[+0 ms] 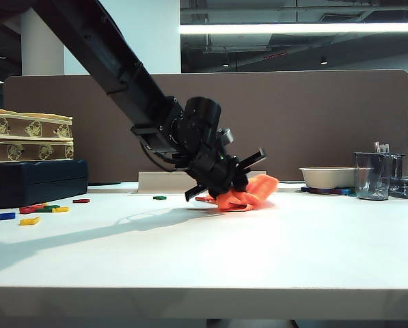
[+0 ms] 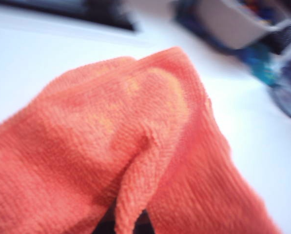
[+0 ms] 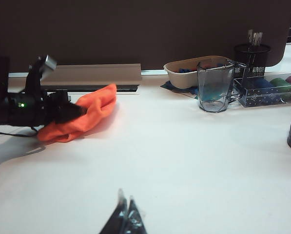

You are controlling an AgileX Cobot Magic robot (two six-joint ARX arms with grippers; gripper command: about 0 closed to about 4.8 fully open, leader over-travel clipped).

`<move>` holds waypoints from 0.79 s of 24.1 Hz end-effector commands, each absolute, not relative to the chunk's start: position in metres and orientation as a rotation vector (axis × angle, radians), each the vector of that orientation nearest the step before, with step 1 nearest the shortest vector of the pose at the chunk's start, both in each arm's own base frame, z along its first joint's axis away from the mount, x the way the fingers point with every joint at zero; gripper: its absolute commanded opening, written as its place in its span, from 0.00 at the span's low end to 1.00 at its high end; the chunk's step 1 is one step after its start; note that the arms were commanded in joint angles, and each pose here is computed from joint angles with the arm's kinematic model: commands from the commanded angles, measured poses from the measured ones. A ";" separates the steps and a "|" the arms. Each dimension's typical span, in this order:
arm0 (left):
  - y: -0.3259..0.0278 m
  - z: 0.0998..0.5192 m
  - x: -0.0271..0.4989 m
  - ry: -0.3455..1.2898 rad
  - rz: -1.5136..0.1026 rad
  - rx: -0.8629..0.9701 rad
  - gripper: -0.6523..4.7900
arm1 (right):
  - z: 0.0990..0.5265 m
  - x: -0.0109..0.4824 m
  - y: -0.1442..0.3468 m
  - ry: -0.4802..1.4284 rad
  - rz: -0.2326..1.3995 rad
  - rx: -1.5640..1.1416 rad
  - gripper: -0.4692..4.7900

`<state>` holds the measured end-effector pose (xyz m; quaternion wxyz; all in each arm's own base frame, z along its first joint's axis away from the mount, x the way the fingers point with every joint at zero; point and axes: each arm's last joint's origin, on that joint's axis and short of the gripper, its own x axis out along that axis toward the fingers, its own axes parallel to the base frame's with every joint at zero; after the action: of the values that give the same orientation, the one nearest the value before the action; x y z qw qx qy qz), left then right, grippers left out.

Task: Use an orange cloth to wipe the letter magnets on the table away for a distance.

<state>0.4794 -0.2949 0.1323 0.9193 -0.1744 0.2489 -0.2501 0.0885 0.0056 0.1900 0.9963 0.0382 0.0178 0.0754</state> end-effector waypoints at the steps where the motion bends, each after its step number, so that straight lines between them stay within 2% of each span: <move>1: -0.289 0.143 0.485 0.462 -0.430 -0.389 0.11 | 0.193 0.088 0.006 0.018 0.152 0.079 0.09; 5: -0.283 0.153 0.493 0.418 -0.400 -0.330 0.11 | 0.193 0.088 0.006 0.018 0.152 0.079 0.09; 10: -0.263 0.162 0.505 0.460 -0.302 -0.264 0.11 | 0.193 0.088 0.005 0.019 0.149 0.079 0.09; 14: -0.232 0.159 0.519 0.492 -0.234 -0.279 0.11 | 0.193 0.088 0.005 0.019 0.148 0.079 0.09; 19: -0.222 0.160 0.524 0.496 -0.255 -0.319 0.11 | 0.193 0.088 0.005 0.020 0.148 0.079 0.09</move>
<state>0.5248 -0.2162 0.1539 0.9513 -0.1479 0.2510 -0.1008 0.0886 0.0055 0.1899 0.9963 0.0380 0.0179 0.0750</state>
